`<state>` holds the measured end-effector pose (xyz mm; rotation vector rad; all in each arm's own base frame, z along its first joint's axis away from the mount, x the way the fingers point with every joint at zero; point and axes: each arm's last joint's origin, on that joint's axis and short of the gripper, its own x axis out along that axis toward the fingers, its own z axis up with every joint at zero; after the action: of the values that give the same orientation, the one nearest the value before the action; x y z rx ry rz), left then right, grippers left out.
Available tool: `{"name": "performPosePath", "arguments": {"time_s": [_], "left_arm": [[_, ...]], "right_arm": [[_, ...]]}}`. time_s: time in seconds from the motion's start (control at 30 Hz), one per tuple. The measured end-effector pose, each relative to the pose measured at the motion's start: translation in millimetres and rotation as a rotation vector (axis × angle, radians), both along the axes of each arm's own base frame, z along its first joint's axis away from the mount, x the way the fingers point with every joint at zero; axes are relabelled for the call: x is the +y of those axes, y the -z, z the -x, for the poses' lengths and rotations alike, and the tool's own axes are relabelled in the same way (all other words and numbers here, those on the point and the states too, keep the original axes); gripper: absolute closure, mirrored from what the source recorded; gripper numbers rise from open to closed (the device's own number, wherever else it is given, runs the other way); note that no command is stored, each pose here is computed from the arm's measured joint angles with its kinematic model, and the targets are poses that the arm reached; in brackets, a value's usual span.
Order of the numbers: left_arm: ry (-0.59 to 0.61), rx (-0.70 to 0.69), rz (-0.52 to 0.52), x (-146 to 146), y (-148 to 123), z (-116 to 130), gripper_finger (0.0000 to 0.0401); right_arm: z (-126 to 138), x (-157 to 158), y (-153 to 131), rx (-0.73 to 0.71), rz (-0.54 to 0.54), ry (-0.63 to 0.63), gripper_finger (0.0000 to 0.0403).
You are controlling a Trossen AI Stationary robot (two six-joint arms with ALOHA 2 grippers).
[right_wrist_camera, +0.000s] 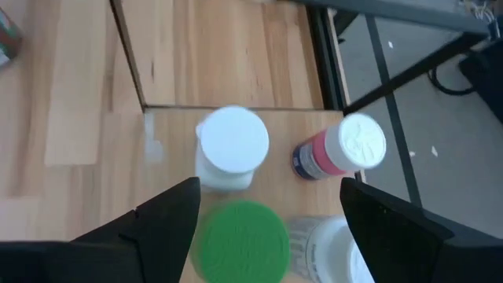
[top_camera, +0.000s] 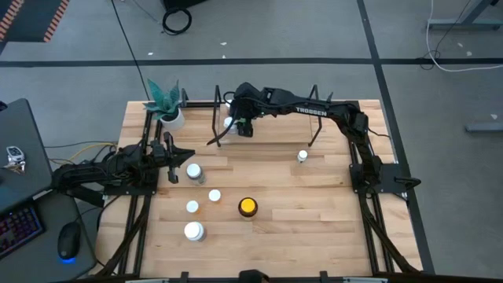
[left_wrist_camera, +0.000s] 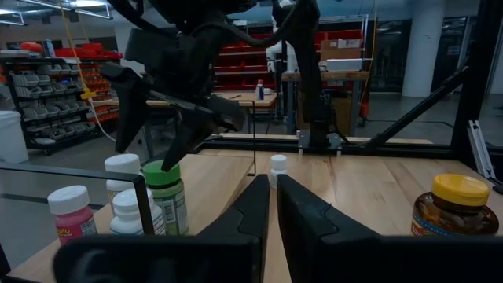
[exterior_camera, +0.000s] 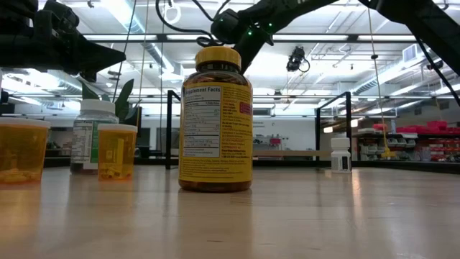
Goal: Pick and place medicine bottles onto shelf by color
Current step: Put the green pill bottle on the shelf
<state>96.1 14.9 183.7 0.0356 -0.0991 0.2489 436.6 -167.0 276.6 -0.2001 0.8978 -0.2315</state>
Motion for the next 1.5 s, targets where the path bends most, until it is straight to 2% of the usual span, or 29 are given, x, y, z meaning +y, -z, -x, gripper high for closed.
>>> {"name": "performPosePath", "arguments": {"time_s": [0.23,0.5,0.73,1.1,1.5], "left_arm": [[0.000,0.000,0.000,0,0,0,0.0374],[0.000,0.000,0.000,0,0,0,0.0369],[0.000,0.000,0.000,0,0,0,0.0368],[0.000,0.000,0.000,0,0,0,0.0371],[0.000,0.000,0.000,0,0,0,0.0374]], "right_arm": [[3,1,3,0.040,-0.016,0.004,0.0090],[-1,0,6,-0.028,-0.039,0.049,0.0101],[-2,-1,10,-0.019,0.054,0.128,0.0110],[-2,2,10,-0.001,0.092,0.168,0.0112],[2,5,14,0.062,0.076,0.211,0.0112]]}}
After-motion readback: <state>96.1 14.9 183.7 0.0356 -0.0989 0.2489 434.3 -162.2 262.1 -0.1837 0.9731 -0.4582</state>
